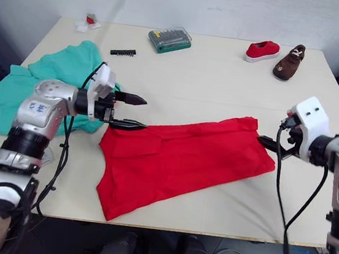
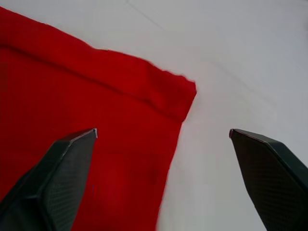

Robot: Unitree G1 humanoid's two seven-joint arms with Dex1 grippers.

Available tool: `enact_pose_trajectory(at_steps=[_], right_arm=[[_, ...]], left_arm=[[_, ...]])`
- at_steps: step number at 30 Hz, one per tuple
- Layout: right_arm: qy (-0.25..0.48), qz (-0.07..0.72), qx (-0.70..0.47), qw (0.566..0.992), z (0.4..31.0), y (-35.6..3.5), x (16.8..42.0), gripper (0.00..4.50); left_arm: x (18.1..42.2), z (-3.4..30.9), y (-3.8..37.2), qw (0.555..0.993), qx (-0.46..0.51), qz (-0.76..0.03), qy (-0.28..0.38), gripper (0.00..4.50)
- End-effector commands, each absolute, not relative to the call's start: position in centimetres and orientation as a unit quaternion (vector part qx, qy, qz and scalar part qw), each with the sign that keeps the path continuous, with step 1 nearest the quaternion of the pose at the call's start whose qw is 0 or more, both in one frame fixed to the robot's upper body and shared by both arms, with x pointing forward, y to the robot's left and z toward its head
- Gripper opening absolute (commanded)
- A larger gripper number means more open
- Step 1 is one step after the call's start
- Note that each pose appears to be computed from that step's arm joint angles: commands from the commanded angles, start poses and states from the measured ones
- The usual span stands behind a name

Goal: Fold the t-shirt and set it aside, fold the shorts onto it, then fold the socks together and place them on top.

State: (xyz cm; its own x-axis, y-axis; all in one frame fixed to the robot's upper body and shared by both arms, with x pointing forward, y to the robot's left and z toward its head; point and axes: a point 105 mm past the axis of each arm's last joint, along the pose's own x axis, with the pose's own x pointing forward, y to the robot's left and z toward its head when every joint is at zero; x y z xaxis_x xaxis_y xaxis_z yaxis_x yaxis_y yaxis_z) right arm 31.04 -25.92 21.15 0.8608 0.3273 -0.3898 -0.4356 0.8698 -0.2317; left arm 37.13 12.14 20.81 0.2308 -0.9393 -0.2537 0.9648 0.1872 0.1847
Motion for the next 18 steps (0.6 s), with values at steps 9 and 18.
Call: enact_pose_trajectory(at_steps=[9, 18], right_arm=[[0.203, 0.084, 0.033, 0.975, 14.8, -23.2, 23.7, 4.48], [0.231, 0.036, 0.125, 0.964, 11.5, -21.9, 24.3, 4.48]], left_arm=[[40.2, 17.1, 11.4, 0.746, 0.240, -0.607, 0.131, 4.50], [40.3, 15.7, 11.0, 0.740, 0.247, -0.608, 0.146, 4.50]])
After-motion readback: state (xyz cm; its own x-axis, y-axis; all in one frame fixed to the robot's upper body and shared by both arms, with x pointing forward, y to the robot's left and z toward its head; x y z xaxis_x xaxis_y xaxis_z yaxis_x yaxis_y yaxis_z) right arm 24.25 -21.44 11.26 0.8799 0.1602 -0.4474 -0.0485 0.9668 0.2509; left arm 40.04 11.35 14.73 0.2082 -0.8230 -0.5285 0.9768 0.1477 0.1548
